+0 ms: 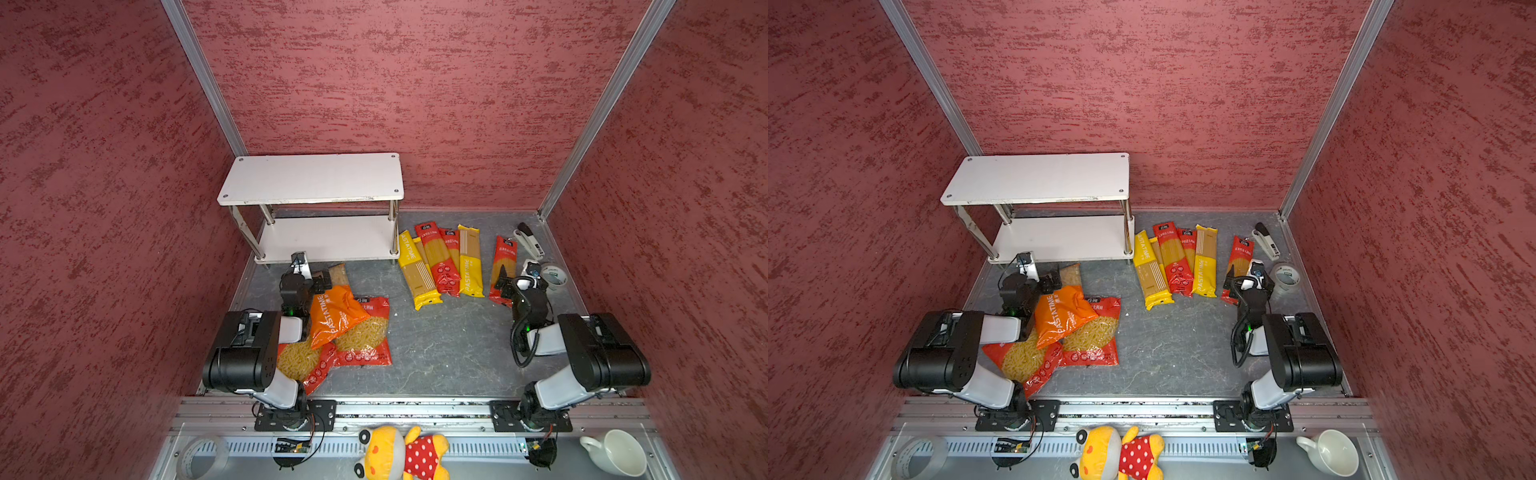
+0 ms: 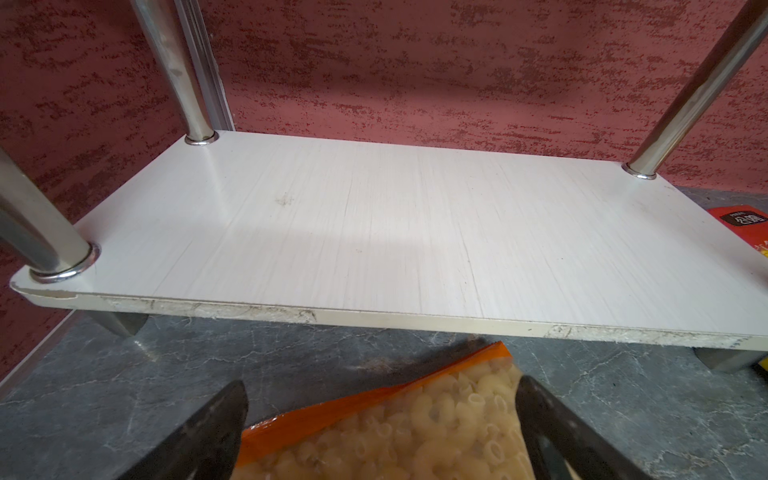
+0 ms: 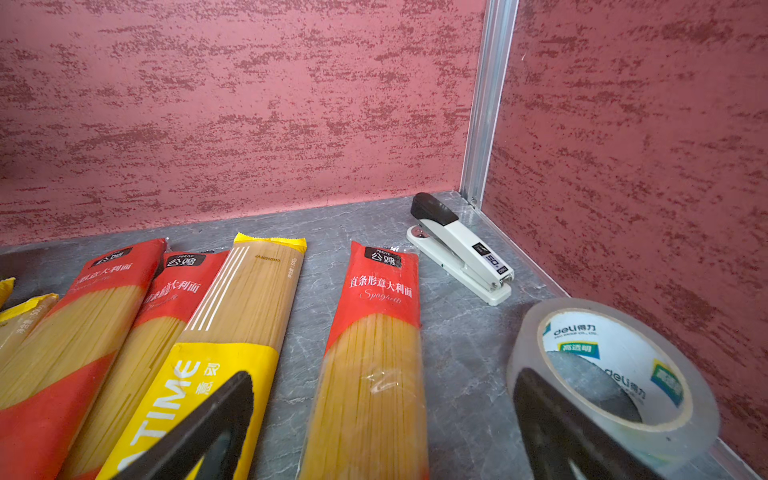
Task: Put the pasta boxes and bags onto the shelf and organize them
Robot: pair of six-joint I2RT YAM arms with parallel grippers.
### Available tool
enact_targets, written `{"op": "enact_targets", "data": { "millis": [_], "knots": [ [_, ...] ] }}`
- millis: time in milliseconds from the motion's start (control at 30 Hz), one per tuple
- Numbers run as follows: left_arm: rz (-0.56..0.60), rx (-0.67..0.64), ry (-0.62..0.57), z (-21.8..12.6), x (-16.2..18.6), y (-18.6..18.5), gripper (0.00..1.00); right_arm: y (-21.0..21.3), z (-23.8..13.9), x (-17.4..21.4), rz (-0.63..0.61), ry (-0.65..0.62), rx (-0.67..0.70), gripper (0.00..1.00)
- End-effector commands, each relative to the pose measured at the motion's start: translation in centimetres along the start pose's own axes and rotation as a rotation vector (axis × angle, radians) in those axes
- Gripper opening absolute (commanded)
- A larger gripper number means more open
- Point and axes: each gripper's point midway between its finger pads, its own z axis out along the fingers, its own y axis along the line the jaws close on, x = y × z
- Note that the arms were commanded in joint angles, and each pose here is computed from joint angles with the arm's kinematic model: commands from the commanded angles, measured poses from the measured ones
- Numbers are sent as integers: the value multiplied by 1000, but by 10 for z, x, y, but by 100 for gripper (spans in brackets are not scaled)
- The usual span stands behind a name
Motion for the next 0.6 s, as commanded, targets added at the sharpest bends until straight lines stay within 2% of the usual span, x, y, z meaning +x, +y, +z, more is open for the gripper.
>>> {"op": "enact_targets", "data": {
  "millis": [0, 567],
  "knots": [
    [-1, 11, -17, 0, -6, -2, 100, -3, 5, -7, 6, -19, 20, 99],
    [-1, 12, -18, 1, -6, -2, 100, -3, 5, -6, 7, -13, 18, 99]
  ]
}}
